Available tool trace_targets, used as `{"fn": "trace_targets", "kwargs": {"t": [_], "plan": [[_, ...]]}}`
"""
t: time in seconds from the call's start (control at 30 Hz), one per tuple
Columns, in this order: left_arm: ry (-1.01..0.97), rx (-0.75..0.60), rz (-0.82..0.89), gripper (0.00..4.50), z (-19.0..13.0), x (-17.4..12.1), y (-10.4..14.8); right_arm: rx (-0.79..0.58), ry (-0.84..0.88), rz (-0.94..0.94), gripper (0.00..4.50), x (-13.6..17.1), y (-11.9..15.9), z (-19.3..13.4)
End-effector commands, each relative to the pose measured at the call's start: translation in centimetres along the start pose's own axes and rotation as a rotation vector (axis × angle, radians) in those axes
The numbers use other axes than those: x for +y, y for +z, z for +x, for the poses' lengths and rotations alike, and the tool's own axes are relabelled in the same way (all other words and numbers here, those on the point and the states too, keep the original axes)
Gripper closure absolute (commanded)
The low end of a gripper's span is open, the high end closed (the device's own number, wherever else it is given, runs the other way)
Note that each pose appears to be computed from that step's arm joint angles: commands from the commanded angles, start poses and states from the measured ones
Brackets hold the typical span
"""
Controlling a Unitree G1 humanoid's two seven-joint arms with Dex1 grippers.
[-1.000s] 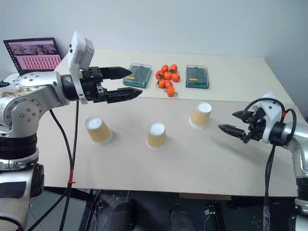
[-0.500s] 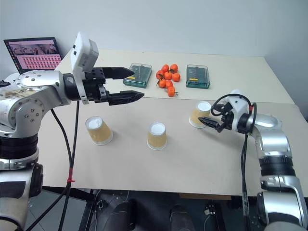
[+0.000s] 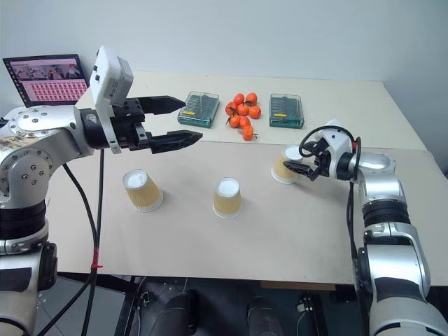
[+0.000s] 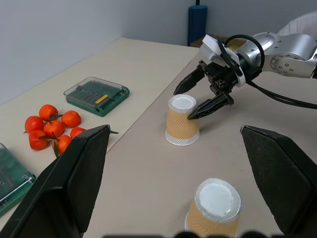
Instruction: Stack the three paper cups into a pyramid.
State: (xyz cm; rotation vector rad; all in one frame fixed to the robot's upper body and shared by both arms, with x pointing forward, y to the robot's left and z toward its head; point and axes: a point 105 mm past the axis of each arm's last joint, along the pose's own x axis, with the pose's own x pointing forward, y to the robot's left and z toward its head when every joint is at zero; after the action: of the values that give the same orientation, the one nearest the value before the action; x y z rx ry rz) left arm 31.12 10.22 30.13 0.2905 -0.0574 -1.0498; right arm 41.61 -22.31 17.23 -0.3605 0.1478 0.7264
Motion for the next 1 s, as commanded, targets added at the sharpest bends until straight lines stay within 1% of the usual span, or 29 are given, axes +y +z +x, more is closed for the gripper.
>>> {"fn": "trace_targets", "kwargs": {"t": [0.03,0.07,0.1,0.17,0.2,0.27,0.37,0.53,0.6,0.73,0.87,1.0], "plan": [[0.021,-0.031,0.04,0.0,-0.6,-0.1,1.1,-0.047,-0.003,-0.034,0.02,-0.5,1.7,0.1],[0.023,-0.031,0.041,0.0,-0.6,-0.1,1.1,-0.048,0.001,-0.031,0.42,-0.4,1.7,0.1],[0.024,-0.032,0.041,0.0,-0.6,-0.1,1.1,-0.048,0.004,-0.03,0.63,-0.4,1.7,0.1],[0.025,-0.033,0.041,0.0,-0.6,-0.1,1.1,-0.045,0.011,-0.033,1.31,-0.4,1.6,0.0],[0.026,-0.033,0.041,0.0,-0.6,-0.2,1.1,-0.043,0.017,-0.041,1.57,-0.3,1.6,-0.1],[0.024,-0.033,0.039,0.0,-0.5,-0.2,1.1,-0.052,0.027,-0.05,1.57,-0.3,2.0,-0.4],[0.02,-0.032,0.038,0.0,-0.4,-0.3,0.9,-0.08,0.101,0.005,1.57,0.4,2.6,-1.3],[0.005,-0.036,0.038,0.0,0.1,-0.3,0.8,-0.018,0.281,-0.022,1.57,4.3,1.5,-2.5],[-0.001,-0.039,0.038,0.0,0.3,-0.3,0.8,-0.001,0.318,-0.026,1.57,5.6,1.2,-2.9],[-0.012,-0.046,0.04,0.0,0.6,-0.2,0.9,0.027,0.343,-0.028,1.57,7.4,0.5,-3.0],[-0.019,-0.048,0.044,0.0,0.8,-0.1,0.9,0.009,0.36,0.007,1.57,8.6,0.5,-2.8],[-0.027,-0.047,0.047,0.0,0.9,-0.1,0.8,-0.019,0.404,0.037,1.57,10.6,0.5,-2.1]]}}
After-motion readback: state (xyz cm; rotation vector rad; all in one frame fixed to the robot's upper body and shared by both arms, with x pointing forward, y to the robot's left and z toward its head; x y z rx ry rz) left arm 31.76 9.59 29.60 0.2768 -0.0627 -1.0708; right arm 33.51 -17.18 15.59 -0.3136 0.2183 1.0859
